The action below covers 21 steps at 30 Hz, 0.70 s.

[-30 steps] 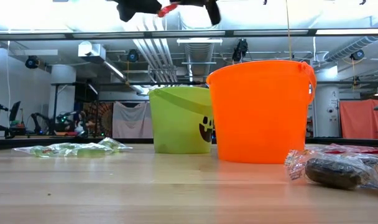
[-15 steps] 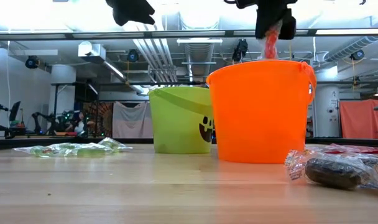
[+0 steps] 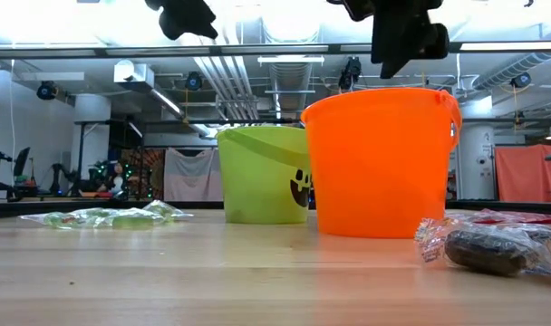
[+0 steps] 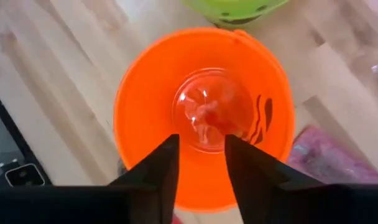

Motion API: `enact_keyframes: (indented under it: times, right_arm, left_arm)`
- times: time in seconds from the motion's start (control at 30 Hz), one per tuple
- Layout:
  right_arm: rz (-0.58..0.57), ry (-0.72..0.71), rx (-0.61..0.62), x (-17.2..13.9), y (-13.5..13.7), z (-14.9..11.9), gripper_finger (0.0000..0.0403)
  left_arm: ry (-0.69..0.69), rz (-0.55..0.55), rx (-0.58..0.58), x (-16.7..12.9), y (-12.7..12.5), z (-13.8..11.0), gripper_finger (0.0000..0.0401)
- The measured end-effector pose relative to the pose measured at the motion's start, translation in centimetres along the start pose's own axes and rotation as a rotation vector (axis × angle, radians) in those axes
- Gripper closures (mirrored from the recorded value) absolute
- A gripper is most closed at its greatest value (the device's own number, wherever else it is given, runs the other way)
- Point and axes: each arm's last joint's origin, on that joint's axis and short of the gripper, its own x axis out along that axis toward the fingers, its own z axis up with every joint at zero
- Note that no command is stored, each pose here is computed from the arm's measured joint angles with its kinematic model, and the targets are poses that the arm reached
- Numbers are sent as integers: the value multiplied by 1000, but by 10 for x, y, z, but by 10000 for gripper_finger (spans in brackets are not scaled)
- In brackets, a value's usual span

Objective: Sort candy by brand, put in halloween buckets
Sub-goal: Put the black gummy into the top orange bucket

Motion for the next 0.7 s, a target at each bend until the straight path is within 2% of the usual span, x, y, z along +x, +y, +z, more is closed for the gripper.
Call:
enact_keyframes:
  times: [0.1, 0.2, 0.4, 0.57, 0.7]
  right_arm:
    - [29, -2, 9, -10, 8, -12, 249]
    - [72, 15, 14, -19, 22, -33, 235]
    - [109, 109, 47, -25, 54, -99, 227]
    - [86, 55, 100, -29, 70, -157, 227]
    - [77, -14, 152, -28, 76, -186, 227]
  left_arm:
    - [7, -105, -20, -2, -15, 0, 232]
    - [19, -217, -24, -6, -43, -3, 232]
    - [43, -258, -12, -5, -113, -18, 232]
    - [-7, -372, -14, 26, -179, -30, 232]
    - [15, -317, 84, 67, -218, -42, 232]
